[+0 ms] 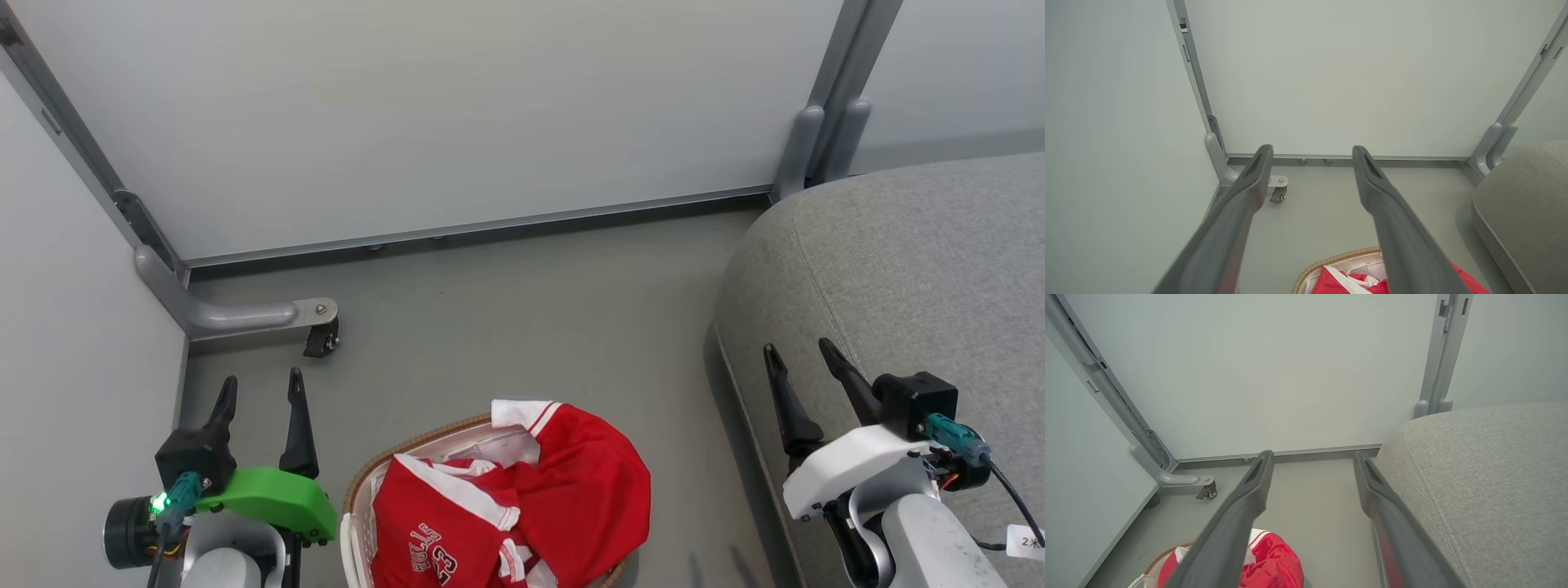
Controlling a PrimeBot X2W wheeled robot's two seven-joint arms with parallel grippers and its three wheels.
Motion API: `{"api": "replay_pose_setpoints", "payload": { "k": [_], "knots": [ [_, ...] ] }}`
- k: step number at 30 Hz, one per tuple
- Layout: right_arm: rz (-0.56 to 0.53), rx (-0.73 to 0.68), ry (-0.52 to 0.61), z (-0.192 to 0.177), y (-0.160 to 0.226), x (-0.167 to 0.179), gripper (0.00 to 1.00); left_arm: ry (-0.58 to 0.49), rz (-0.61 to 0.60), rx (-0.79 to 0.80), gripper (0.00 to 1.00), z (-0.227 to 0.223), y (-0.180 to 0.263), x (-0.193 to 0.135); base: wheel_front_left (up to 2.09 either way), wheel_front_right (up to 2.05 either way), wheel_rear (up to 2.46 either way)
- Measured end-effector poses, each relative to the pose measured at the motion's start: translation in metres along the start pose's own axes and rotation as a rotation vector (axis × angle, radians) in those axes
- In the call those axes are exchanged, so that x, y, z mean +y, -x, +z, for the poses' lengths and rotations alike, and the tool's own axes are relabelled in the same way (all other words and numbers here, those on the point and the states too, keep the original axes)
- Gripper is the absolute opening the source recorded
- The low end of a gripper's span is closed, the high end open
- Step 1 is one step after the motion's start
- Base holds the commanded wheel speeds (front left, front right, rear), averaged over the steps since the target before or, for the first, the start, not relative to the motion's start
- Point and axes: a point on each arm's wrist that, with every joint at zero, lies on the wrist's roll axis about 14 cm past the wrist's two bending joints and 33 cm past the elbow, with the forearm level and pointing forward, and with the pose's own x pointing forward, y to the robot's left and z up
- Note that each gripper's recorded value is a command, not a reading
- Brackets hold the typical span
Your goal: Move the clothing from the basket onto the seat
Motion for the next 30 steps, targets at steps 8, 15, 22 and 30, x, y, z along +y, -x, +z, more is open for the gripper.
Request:
{"api": "replay_pose_setpoints", "payload": {
  "k": [8,15,22,30],
  "knots": [
    [0.015,0.007,0.062,-0.004,0.001,0.003,1.00,-0.034,-0.008,0.008,1.00,-0.007,0.000,-0.002,0.00,0.00,0.00],
    [0.052,-0.016,0.149,0.002,-0.019,0.009,1.00,-0.073,-0.058,0.056,1.00,-0.026,-0.013,-0.012,0.00,0.00,0.00],
    [0.087,-0.055,0.204,0.006,-0.049,0.017,1.00,-0.093,-0.123,0.104,1.00,-0.047,-0.045,-0.024,0.00,0.00,0.00],
    [0.135,-0.072,0.282,-0.003,-0.089,0.024,1.00,-0.137,-0.196,0.222,1.00,-0.099,-0.082,-0.035,0.00,0.00,0.00]
  ]
}}
